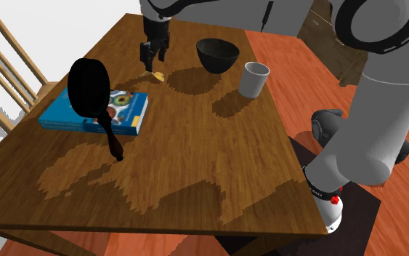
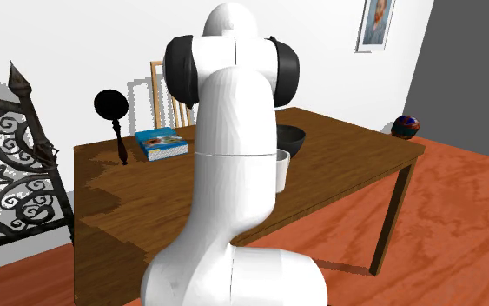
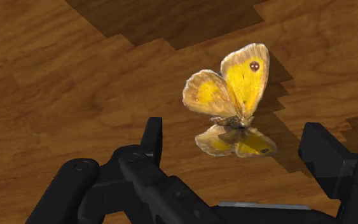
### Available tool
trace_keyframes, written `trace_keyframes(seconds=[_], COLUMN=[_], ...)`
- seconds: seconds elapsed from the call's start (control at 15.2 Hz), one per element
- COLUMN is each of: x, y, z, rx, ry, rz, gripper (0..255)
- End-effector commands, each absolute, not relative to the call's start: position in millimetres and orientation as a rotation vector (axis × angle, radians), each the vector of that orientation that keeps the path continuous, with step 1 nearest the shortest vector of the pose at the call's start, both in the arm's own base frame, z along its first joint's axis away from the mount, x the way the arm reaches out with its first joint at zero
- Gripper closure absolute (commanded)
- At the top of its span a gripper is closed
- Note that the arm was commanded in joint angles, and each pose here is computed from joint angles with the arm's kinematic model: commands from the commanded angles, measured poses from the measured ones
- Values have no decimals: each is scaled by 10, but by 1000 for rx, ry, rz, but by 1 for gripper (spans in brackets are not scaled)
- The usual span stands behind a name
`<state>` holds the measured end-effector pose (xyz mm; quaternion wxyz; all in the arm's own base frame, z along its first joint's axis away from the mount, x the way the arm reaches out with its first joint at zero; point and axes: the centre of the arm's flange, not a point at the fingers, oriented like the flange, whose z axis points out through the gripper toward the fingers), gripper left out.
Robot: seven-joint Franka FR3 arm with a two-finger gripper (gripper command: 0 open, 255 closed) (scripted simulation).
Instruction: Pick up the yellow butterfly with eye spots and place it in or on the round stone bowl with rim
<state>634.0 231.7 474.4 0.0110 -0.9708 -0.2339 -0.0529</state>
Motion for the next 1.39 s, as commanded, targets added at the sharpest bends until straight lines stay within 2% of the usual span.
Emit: trace_keyframes(seconds=[0.0,0.4,0.92,0.99,1.32], x=[6284,6323,6323,6323,6330], y=[2238,2260,2260,2260,2268], z=[4692,4347,4348,4348,4348], rx=[-3032,-3032,-3032,-3032,-3032], ry=[-637,-637,-637,-637,-637], rz=[-191,-191,-191,-191,-191], gripper=[0,0,0,255,255])
